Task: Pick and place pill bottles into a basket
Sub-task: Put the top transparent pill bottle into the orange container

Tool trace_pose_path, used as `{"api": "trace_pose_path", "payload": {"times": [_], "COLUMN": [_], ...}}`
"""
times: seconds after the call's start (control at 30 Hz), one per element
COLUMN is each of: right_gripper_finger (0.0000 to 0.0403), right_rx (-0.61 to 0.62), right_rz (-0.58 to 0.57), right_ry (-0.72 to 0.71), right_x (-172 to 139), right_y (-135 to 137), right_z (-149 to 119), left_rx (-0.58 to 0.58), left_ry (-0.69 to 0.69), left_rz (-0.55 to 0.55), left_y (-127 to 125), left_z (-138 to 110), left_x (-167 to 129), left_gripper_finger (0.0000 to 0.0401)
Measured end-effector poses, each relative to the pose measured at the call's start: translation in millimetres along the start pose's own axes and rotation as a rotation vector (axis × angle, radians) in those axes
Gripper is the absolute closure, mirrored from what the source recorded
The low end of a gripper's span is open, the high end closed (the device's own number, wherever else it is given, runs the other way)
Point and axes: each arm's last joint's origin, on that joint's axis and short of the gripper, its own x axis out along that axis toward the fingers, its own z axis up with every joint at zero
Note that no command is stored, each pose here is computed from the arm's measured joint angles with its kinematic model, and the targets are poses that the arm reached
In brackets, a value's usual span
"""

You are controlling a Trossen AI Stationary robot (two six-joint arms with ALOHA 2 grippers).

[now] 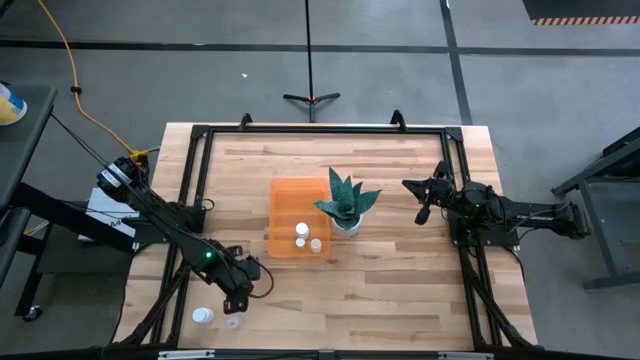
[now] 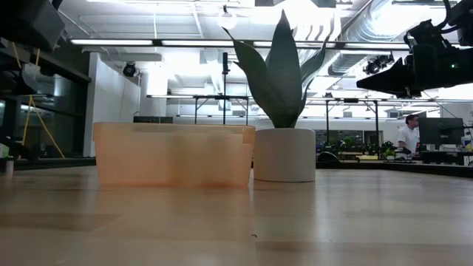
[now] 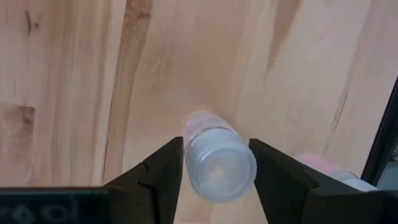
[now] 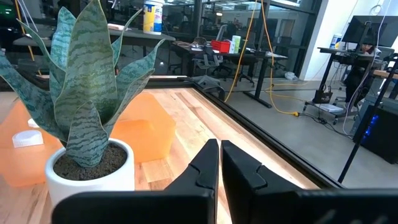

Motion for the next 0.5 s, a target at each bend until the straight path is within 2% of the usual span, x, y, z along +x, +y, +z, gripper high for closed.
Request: {"api": "trace_pose_path", "payload": {"times": [0.27, 0.5], "right_gripper_finger": [0.0398, 0.0395], "right_rx": [0.000, 0.000], "right_rz": [0.000, 0.000], "right_ry": [0.000, 0.000], "right_x": [0.0, 0.0], "right_y": [0.0, 0.0], "right_z": [0.0, 0.0], "left_rx": [0.009, 0.109], "left_ry": [0.000, -0.011], "left_rz": [0.003, 0.020], "left_y": [0.2, 1.1], "left_z": [0.0, 0.2], "left_x": [-0.1, -0.1], "left_gripper_finger": [0.0188, 0.0195]}}
